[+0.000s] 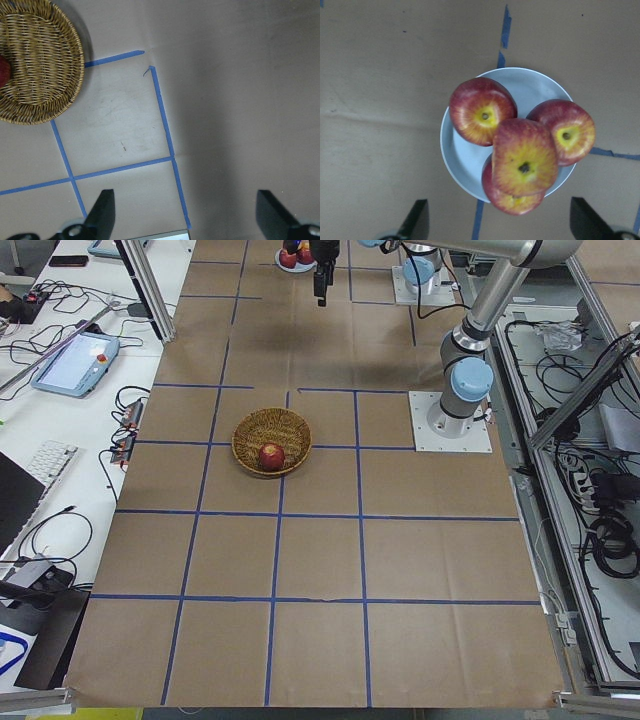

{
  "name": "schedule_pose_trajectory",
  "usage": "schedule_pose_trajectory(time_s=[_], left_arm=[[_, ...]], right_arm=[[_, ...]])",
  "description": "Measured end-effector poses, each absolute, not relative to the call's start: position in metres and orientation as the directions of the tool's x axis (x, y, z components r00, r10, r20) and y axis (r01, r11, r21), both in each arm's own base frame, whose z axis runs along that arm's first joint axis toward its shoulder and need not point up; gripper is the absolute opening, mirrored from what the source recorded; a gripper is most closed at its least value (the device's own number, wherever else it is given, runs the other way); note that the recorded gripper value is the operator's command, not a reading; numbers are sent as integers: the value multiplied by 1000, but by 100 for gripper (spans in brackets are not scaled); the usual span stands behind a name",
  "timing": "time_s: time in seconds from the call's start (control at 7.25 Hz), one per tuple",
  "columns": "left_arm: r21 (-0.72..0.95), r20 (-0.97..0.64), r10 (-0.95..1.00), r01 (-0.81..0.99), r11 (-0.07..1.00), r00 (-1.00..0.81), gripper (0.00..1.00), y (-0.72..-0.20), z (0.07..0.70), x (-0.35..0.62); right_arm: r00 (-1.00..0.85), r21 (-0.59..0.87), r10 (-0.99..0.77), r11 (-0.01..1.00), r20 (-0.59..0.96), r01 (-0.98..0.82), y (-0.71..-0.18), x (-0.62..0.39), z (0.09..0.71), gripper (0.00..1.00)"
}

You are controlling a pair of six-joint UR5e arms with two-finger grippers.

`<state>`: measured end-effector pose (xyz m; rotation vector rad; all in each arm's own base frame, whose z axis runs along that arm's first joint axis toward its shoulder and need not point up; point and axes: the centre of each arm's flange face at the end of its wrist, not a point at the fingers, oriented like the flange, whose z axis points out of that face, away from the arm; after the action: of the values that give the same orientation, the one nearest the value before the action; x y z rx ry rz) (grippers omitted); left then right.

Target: Transfer apple from basket to plate

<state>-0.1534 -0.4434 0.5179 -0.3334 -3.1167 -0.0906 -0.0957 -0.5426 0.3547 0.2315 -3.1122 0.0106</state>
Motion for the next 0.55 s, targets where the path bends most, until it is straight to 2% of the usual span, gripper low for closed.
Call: schedule_pose_trajectory(time_s=[0.55], left_arm=[[55, 14, 211, 211, 976, -977, 99, -444, 519, -154]], right_arm=[[-1000, 10, 5, 1000, 16, 5, -488, 63, 429, 100]])
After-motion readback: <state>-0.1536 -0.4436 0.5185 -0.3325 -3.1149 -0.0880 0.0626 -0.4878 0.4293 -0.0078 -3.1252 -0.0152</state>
